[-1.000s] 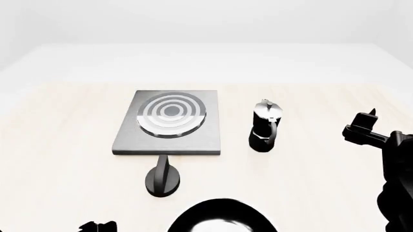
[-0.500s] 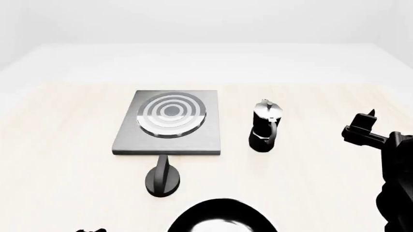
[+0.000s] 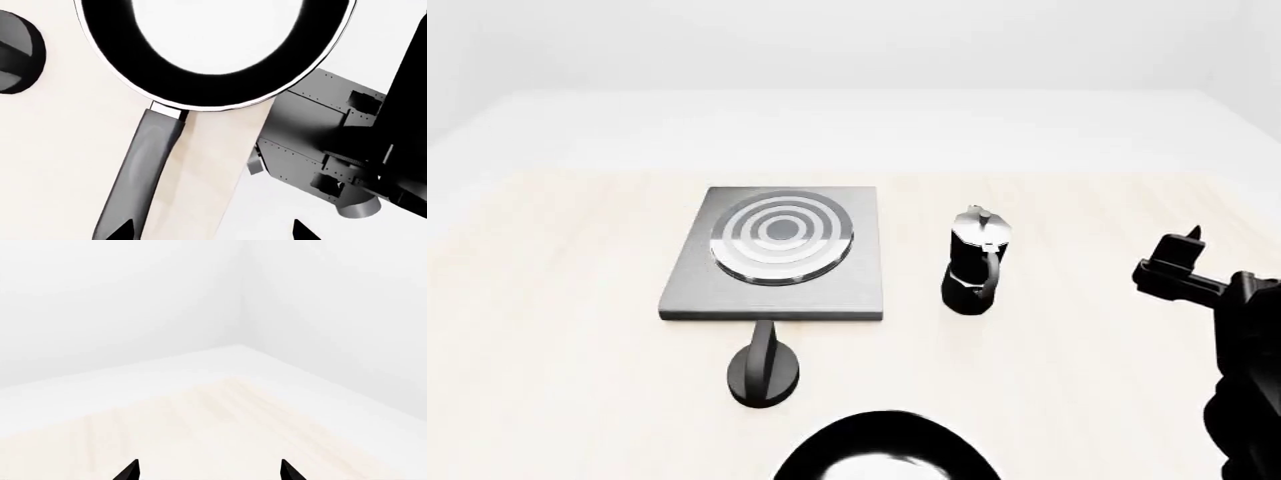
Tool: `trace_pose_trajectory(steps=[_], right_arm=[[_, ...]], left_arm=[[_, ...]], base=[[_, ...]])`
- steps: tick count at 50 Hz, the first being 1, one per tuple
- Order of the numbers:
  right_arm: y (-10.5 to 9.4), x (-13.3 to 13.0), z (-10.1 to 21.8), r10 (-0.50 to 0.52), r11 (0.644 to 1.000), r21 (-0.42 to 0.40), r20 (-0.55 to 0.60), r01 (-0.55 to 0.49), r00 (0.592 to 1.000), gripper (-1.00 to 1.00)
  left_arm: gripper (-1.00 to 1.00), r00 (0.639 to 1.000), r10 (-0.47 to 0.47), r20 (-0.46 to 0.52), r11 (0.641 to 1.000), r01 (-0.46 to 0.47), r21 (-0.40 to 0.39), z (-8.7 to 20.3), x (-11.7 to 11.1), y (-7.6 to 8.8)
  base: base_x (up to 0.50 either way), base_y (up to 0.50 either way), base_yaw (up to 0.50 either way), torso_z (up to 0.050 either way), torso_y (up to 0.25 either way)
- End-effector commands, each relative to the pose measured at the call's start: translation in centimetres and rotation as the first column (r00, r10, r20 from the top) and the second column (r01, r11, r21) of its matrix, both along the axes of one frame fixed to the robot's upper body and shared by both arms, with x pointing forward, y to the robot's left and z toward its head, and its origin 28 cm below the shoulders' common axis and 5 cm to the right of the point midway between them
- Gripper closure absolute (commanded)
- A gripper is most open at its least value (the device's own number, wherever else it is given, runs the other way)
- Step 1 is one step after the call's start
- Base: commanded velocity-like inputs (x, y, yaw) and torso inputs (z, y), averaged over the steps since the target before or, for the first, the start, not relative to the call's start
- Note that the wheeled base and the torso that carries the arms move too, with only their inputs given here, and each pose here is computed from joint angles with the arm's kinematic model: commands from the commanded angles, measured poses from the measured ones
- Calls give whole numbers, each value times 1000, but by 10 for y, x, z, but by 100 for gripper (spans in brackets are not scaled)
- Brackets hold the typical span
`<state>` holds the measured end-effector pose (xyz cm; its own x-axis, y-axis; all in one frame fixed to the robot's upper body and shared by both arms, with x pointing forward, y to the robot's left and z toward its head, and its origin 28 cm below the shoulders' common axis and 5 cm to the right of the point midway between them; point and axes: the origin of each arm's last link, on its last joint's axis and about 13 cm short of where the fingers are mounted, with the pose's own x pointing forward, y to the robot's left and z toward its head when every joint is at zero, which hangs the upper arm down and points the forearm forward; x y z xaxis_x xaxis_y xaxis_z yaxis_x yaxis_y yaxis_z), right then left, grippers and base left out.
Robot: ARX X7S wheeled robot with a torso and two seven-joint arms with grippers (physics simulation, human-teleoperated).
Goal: Turn on the stove and put the frying pan on it.
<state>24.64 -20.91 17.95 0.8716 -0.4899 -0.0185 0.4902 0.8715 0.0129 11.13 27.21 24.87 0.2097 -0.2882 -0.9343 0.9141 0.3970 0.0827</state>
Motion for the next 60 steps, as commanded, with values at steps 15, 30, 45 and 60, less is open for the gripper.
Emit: trace_pose_trajectory(steps=[15, 30, 45, 60], right_arm=[[1, 1, -2, 1, 1000, 0, -4, -1, 1000, -100], [1, 1, -2, 5, 1000, -1, -5, -5, 1000, -100], [2, 2, -4, 7, 1000, 0, -8, -7, 1000, -100], [1, 2, -6, 5, 1000, 0, -12, -5, 1000, -100]], left_arm=[[-100, 995, 97, 34, 993, -99, 56, 4, 1, 9], [-100, 994, 96, 53, 992, -100, 74, 6, 6, 9], [-100, 994, 93, 58, 991, -98, 92, 0, 18, 8], [-100, 995, 85, 42, 991, -89, 96, -16, 36, 7]], base=[[0, 0, 0, 0, 0], [0, 0, 0, 0, 0], [0, 0, 0, 0, 0], [0, 0, 0, 0, 0]])
